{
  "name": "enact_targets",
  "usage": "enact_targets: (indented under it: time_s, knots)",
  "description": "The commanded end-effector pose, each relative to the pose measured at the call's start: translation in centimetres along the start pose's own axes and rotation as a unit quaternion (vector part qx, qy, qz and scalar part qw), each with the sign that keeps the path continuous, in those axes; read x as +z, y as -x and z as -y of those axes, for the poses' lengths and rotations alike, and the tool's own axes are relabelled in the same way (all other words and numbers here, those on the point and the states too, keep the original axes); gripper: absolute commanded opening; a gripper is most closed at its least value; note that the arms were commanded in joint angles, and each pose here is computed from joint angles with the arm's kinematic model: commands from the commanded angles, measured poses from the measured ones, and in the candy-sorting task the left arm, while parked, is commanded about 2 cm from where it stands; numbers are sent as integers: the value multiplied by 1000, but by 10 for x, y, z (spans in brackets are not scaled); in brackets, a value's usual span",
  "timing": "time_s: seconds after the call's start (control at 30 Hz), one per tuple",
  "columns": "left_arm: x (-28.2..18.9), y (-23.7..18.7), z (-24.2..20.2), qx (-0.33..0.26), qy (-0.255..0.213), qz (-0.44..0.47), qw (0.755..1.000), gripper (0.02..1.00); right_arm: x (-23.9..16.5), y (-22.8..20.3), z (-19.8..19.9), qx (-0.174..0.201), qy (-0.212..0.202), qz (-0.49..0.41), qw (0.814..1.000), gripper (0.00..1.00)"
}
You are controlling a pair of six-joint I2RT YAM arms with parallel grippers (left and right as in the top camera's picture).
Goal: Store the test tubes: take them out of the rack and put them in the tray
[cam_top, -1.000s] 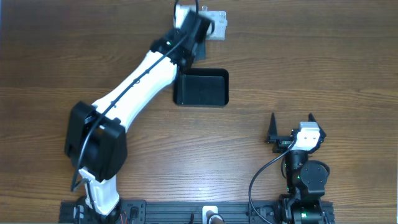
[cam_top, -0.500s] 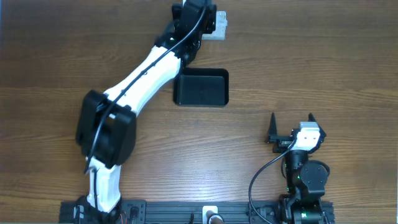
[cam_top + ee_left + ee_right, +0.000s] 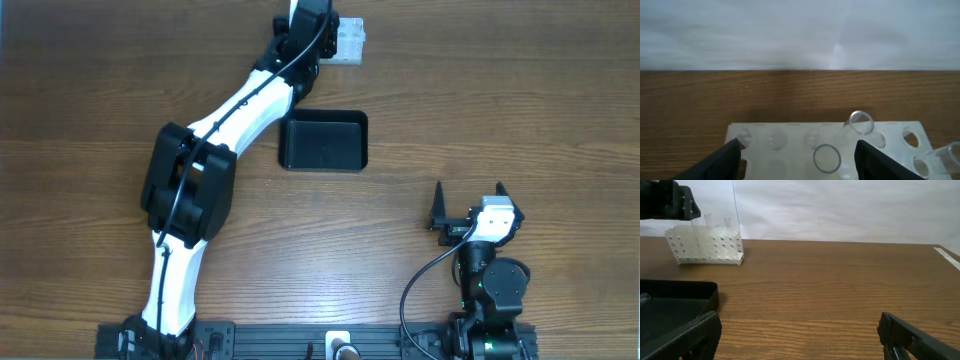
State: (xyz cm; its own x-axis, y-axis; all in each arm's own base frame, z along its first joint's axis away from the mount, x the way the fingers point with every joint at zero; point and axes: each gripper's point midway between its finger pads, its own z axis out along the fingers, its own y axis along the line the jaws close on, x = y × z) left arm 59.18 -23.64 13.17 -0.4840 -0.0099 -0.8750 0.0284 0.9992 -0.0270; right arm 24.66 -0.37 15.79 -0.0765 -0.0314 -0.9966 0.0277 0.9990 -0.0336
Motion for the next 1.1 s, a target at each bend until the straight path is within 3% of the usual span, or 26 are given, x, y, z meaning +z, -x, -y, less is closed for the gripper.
enact_targets:
  time_s: [0.03, 0.4, 0.77, 1.1]
  knots:
    - [11, 2, 0, 4, 5, 8, 1000, 724, 0, -3, 1, -1, 0, -3, 1000, 991]
    - [20, 1, 5, 2, 1, 11, 1000, 711, 0, -3, 1, 0, 0, -3, 1000, 993]
    - [20, 2, 5, 1, -1, 13, 1000, 627, 0, -3, 1, -1, 0, -3, 1000, 991]
    - [24, -6, 11, 14, -15, 5, 1000, 463, 0, -3, 1, -1, 0, -3, 1000, 993]
